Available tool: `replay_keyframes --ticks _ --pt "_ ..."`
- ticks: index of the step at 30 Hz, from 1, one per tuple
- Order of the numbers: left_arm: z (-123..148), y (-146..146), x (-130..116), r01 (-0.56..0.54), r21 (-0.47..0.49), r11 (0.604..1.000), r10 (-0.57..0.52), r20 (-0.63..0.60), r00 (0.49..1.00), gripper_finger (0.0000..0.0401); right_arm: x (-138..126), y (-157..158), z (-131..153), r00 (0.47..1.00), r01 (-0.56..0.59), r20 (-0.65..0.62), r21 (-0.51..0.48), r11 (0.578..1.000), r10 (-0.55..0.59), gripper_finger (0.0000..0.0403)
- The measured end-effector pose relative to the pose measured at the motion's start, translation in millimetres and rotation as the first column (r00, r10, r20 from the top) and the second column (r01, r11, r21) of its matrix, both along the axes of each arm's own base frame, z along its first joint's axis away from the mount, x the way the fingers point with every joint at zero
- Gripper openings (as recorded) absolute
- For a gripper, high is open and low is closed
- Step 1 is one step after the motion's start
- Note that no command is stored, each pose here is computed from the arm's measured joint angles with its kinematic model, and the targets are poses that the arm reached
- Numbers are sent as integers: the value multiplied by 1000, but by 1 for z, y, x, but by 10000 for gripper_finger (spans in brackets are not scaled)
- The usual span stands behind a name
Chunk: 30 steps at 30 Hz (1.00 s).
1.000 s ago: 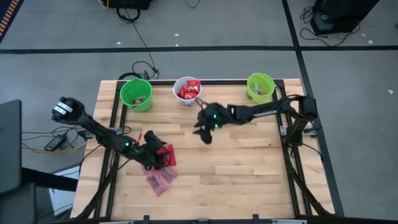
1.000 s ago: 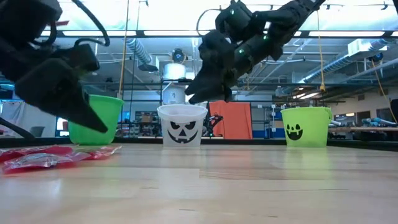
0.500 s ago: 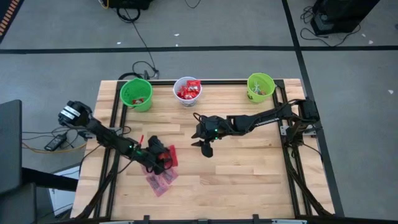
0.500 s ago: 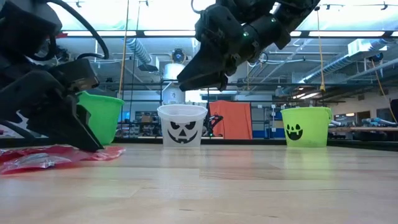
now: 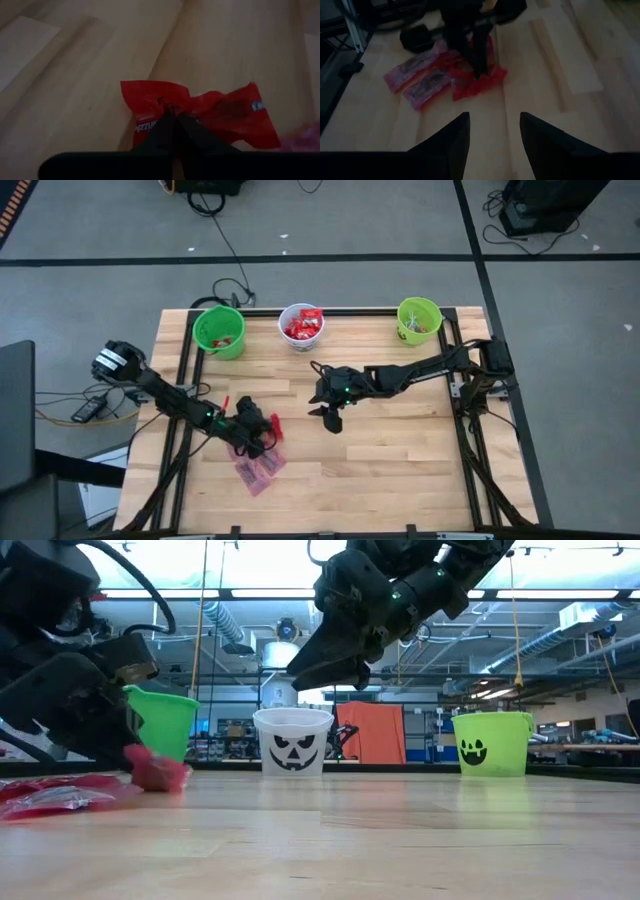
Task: Sort candy by brand, put in halloween buckets
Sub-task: Put the pink candy into the green bucket
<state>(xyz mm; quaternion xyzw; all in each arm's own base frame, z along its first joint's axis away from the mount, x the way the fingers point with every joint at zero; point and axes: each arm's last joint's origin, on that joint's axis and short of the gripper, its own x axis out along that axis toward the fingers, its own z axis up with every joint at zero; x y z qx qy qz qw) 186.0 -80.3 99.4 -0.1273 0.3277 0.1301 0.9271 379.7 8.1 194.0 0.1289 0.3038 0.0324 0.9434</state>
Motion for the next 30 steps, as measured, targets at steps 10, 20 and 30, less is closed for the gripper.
replay_keyframes --ticks 10,20,30 --pt "44 29 -6 -165 -2 986 163 152 975 3 -10 45 -8 992 -71 -108 -16 997 69 170" --pt "104 67 -15 -408 119 905 396 110 912 3 -16 72 -10 984 -133 -123 -60 989 125 165" --pt "171 98 -33 -528 362 768 562 16 827 7 -17 71 -11 986 -113 -132 -86 990 101 165"
